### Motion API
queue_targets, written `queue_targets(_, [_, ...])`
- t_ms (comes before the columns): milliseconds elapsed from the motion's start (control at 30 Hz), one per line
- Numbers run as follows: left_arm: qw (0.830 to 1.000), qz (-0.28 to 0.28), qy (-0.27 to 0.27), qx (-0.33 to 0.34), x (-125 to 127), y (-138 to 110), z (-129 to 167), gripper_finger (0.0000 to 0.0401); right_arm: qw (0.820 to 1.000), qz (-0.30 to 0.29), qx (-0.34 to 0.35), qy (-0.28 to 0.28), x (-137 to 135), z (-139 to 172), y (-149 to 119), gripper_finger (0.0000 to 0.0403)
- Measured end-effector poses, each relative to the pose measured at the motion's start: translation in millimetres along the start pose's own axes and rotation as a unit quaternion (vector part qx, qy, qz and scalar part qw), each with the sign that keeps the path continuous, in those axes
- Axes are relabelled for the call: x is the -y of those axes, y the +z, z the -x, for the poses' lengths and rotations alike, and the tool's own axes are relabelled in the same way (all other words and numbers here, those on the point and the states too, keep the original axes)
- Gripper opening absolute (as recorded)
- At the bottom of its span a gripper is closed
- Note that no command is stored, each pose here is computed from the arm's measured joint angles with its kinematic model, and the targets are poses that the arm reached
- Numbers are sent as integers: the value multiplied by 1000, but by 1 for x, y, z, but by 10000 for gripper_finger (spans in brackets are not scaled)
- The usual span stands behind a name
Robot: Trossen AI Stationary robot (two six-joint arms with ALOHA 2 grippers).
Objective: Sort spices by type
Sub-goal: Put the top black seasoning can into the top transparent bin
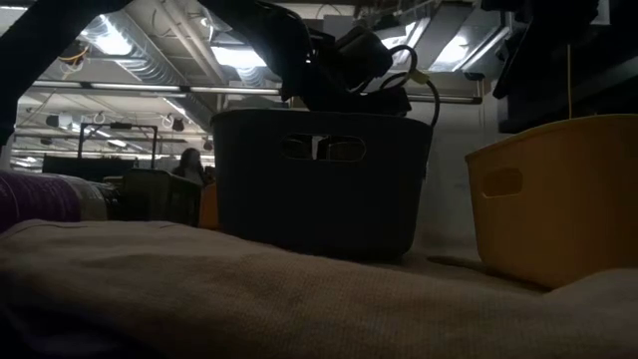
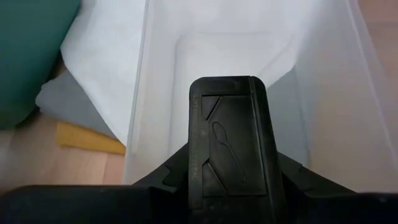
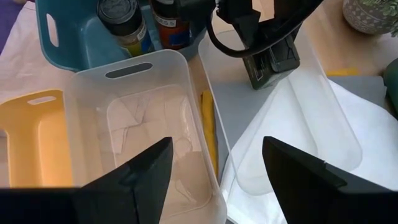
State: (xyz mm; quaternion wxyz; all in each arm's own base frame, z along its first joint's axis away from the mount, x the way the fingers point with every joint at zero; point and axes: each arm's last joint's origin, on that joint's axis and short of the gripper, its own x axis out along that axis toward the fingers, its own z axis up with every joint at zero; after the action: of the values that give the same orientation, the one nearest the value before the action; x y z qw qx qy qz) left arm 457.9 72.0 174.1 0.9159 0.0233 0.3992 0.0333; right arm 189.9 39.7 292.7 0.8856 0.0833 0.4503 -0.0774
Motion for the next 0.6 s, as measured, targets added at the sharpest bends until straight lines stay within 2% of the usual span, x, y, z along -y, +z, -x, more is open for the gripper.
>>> queue_targets(133, [1000, 0, 0, 0, 0, 0, 0, 131, 1000, 0, 0, 0, 0, 0, 0, 248])
queue_targets(400, [1000, 0, -1, 1, 1, 0, 0, 171, 1000, 0, -1, 3, 0, 0, 0, 248])
queue_targets(600, [1000, 0, 0, 3, 0, 2, 3, 180, 1000, 0, -8, 17, -1, 0, 0, 248])
